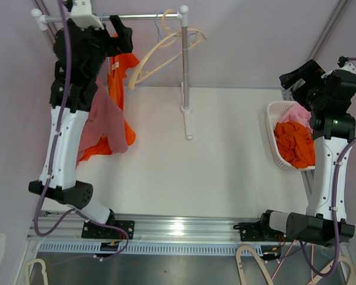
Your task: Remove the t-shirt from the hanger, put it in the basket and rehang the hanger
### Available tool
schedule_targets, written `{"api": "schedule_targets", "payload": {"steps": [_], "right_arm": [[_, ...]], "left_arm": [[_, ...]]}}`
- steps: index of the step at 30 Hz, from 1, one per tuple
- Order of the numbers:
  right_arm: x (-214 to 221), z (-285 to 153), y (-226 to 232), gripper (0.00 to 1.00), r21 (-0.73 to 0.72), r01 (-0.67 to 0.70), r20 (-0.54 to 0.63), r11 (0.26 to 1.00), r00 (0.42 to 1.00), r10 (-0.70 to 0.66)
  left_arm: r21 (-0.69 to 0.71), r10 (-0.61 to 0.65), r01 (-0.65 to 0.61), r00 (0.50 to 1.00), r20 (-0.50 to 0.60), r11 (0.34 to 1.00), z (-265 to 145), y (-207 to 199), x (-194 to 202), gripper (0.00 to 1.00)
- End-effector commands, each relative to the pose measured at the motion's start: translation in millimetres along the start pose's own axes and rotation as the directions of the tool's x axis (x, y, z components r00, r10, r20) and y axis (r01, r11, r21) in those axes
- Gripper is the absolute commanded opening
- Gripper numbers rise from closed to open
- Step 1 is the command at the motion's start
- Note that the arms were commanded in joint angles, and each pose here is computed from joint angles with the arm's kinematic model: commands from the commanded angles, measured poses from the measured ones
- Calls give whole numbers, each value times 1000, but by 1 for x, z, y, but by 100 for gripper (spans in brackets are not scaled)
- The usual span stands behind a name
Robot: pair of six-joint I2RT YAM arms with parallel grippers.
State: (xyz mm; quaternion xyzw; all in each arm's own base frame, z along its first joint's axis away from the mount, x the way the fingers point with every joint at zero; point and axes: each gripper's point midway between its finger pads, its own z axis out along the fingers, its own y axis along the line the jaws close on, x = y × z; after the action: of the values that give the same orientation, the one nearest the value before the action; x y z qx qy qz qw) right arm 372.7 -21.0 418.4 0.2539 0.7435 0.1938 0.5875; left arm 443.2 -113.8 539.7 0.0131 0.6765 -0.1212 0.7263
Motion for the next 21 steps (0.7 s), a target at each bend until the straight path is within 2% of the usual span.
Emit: {"api": "schedule_targets", "payload": {"steps": [1,2,3,5,9,11,13,21], "right_arm": [[0,-8,13,99,-55,19,13,998,1000,-18],[5,-8,16,99,-66,21,0,998,1000,-21],[6,-9,18,99,-76,28,-6,997,1000,-29],[10,-9,21,99,-81,35,-20,996,999,-36],[9,-13,26,99,-101,51,-16,994,998,-53],[8,-15,27,99,-100,60,-14,993,998,-62],[5,-17,25,100,-87,72,-7,994,997,-73],[9,-18,25,99,-91,88,-18,992,996,-90]], "left_arm": [[-64,-15,17,1000,24,998,-19,20,-15,98],[-90,-12,14,1000,23,996,-18,27,-14,96],[-110,-4,6,1000,16,994,-14,35,-11,86],[-163,-3,0,1000,-14,987,-5,50,0,82],[-213,-15,3,998,-55,977,11,69,20,87],[-217,-18,-3,995,-95,976,21,71,35,88],[-228,-22,1,996,-90,974,23,72,29,88],[-294,-24,-14,992,-125,956,41,88,50,87]]}}
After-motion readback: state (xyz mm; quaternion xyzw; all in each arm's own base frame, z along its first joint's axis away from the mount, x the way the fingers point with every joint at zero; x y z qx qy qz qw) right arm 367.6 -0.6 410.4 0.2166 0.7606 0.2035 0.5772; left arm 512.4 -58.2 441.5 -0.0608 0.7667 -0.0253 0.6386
